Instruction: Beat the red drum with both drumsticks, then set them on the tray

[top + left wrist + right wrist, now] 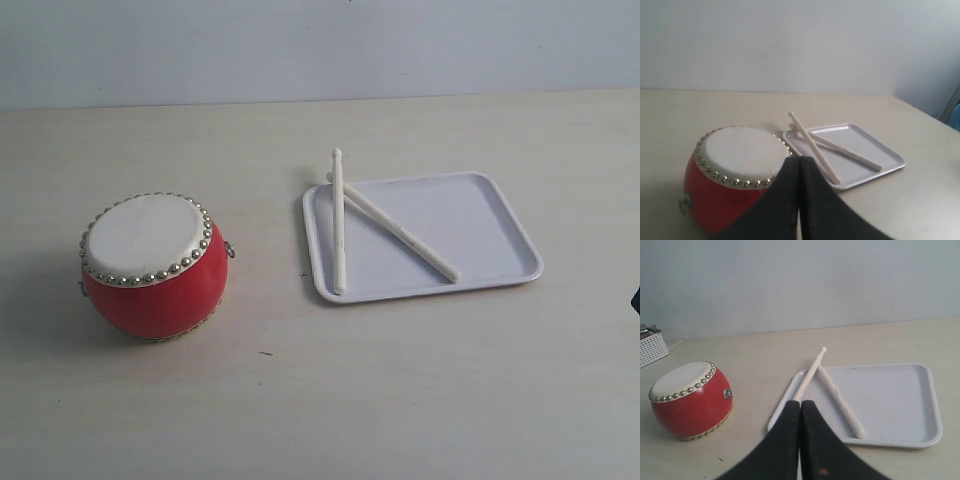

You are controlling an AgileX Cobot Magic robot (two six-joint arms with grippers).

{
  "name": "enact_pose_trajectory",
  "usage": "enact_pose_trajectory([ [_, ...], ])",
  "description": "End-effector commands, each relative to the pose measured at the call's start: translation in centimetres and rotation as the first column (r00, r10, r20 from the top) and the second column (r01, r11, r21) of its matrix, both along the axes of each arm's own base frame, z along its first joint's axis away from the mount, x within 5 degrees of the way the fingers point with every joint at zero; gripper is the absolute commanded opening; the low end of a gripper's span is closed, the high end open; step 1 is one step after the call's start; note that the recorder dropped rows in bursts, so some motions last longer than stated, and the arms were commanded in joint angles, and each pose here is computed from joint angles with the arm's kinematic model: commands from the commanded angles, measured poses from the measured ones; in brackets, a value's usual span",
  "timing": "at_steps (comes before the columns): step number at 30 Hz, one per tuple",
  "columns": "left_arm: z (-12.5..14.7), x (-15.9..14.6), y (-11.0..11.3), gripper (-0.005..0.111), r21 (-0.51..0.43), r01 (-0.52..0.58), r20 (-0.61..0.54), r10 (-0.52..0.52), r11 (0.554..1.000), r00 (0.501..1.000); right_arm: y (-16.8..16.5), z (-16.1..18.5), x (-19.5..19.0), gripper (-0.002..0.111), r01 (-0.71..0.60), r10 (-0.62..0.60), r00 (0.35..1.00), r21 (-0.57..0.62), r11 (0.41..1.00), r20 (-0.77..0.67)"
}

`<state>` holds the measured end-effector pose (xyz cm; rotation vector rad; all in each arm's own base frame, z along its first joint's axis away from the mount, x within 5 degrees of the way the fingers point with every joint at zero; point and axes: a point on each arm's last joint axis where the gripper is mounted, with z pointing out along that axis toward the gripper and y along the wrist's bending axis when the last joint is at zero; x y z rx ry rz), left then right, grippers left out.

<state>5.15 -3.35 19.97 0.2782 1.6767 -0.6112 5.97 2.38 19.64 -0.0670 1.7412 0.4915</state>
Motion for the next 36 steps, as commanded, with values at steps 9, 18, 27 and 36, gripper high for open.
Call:
enact_pose_trajectory([
  [9, -1.8, -0.3, 0.2, 0.000, 0.190, 0.036, -0.101, -0.017, 0.981, 0.995, 0.0, -0.1, 0.0, 0.000, -0.001, 0.001, 1.000, -0.002, 1.000, -0.001],
  [18, -1.8, -0.7, 0.5, 0.000, 0.234, 0.025, -0.058, -0.012, 0.972, 0.998, 0.0, -0.1, 0.0, 0.000, -0.001, 0.001, 1.000, -0.002, 1.000, -0.001],
  [27, -1.9, -0.2, 1.5, 0.000, 0.308, -0.150, -0.015, 0.163, 0.940, 0.987, 0.0, -0.1, 0.0, 0.000, -0.001, 0.001, 1.000, -0.002, 1.000, -0.001],
  [36, -1.9, 0.0, 2.0, 0.000, 0.316, -0.242, -0.010, 0.259, 0.917, 0.966, 0.0, -0.1, 0.0, 0.000, -0.001, 0.001, 1.000, -0.002, 1.000, -0.001],
])
